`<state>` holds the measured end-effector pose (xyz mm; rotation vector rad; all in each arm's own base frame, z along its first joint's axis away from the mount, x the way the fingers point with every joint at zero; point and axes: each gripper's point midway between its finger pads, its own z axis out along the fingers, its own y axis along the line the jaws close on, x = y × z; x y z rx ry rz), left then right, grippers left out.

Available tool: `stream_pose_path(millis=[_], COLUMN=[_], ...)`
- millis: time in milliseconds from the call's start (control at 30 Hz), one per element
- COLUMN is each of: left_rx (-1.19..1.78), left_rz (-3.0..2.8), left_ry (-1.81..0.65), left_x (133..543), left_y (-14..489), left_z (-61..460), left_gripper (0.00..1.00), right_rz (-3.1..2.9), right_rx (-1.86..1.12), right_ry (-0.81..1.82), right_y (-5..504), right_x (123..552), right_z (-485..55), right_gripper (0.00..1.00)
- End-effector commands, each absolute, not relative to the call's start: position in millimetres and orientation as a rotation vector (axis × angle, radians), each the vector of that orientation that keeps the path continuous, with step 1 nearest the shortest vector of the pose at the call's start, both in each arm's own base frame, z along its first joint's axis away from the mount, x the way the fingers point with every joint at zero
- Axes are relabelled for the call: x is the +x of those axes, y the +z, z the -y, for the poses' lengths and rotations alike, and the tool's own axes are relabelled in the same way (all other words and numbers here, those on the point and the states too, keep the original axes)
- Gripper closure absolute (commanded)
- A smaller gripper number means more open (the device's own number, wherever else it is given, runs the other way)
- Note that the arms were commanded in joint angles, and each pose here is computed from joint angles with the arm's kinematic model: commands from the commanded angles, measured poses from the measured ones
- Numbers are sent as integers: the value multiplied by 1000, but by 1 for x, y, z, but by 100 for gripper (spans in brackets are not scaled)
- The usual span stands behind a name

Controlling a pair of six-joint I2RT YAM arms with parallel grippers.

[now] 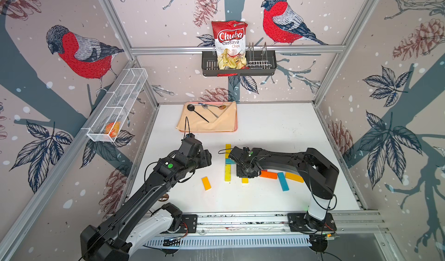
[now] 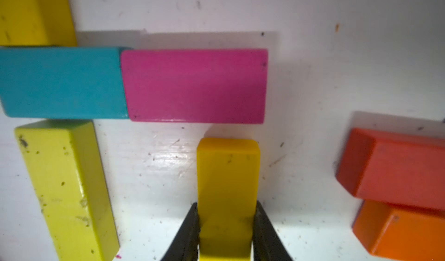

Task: Assemble the letter h with building blocks
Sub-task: Assemble the building block at the center of the board.

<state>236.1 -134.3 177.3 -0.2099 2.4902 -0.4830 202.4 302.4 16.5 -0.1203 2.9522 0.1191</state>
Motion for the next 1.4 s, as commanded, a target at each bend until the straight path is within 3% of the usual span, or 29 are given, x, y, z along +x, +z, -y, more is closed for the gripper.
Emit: stream_pose_path(millis=[0,633,900,1367], left_rx=[-202,-215,-218,-221], left_rz=[-2482,-2495,-2497,-2498], left_ry=[-485,-460,-459,-454], left_x=[237,235,234,234], left_y=[177,167,166,166], left_z=[134,129,129,128], left_gripper=[30,30,30,30], right_rz=[-2951,-2945,-2936,-2929], right_rx=[-136,-116,-122,-110], right_ry=[82,27,25,9], right_y=[15,8,10,11], right_x=[204,207,207,209], right_z=[-299,-294,-296,-295], right_gripper=[69,68,52,61])
